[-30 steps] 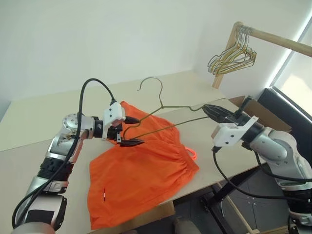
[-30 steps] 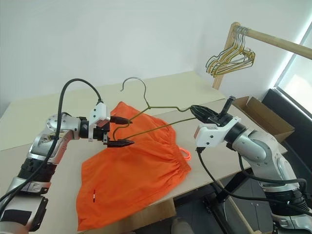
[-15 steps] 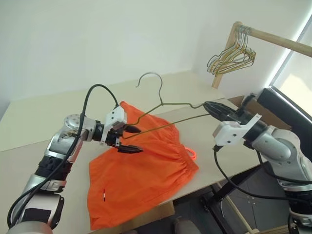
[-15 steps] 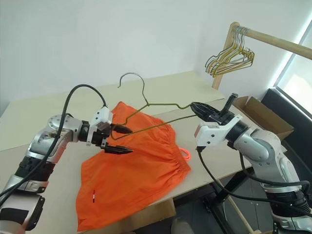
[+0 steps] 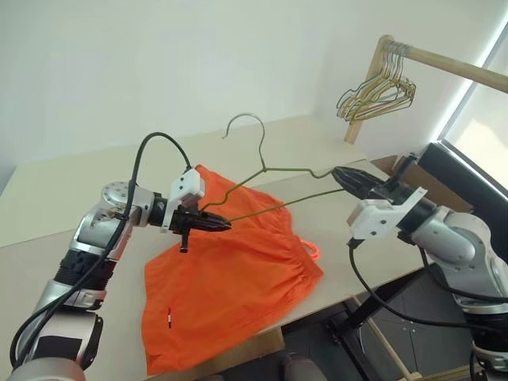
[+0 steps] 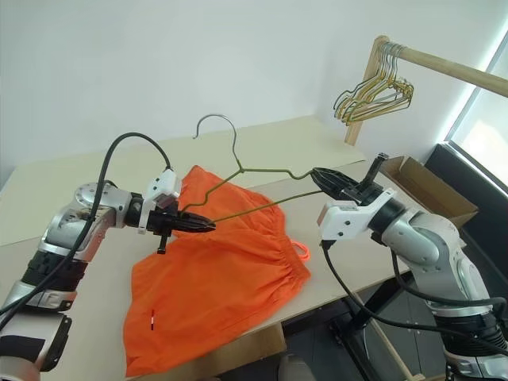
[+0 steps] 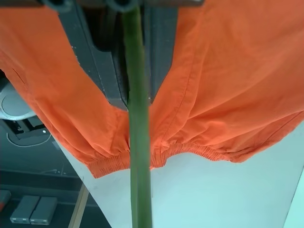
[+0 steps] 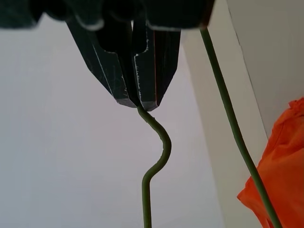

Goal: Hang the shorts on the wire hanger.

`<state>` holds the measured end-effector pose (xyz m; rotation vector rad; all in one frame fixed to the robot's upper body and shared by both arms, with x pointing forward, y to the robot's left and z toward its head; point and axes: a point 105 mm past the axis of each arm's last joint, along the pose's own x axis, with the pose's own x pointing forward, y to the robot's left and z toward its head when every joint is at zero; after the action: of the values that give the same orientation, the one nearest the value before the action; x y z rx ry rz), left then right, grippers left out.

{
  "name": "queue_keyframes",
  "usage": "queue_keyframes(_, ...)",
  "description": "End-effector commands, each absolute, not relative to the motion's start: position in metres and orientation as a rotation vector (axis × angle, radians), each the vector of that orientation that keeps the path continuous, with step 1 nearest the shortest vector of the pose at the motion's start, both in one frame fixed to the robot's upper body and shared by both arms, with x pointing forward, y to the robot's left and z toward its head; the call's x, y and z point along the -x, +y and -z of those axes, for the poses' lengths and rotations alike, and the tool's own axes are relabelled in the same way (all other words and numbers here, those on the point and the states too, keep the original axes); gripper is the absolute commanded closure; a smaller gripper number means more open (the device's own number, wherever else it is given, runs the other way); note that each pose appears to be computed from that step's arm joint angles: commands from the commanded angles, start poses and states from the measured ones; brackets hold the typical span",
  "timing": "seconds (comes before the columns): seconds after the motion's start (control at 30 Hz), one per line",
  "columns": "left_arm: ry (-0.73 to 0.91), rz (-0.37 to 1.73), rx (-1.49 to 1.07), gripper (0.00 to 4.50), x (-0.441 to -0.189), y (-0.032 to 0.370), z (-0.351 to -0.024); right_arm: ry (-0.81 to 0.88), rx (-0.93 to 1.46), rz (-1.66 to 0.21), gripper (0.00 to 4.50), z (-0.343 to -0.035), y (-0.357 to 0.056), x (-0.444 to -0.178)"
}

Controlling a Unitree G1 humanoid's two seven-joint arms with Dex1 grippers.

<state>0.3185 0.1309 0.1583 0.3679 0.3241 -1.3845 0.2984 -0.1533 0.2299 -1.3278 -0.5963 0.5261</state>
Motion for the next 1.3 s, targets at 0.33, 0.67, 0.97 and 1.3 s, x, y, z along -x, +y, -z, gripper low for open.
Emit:
queue_keyframes(0.33,0.256,1.373,-0.457,4.5,-0.329,0.134,-0.178,-0.498,1.276,-0.707,2.85,-0.223,-0.154,-0.278)
queue_keyframes(0.67,0.253,1.374,-0.5,4.5,-0.327,0.141,-0.178,-0.394,1.193,-0.843,0.02,-0.226,-0.16,-0.272)
queue_keyframes(0.97,0.306,1.418,-0.529,4.5,-0.319,0.151,-0.171,-0.201,0.844,-0.942,0.02,-0.243,-0.164,-0.271)
queue_keyframes(1.3,0.354,1.455,-0.536,4.5,-0.31,0.16,-0.17,-0.018,0.549,-1.06,0.02,-0.265,-0.164,-0.266)
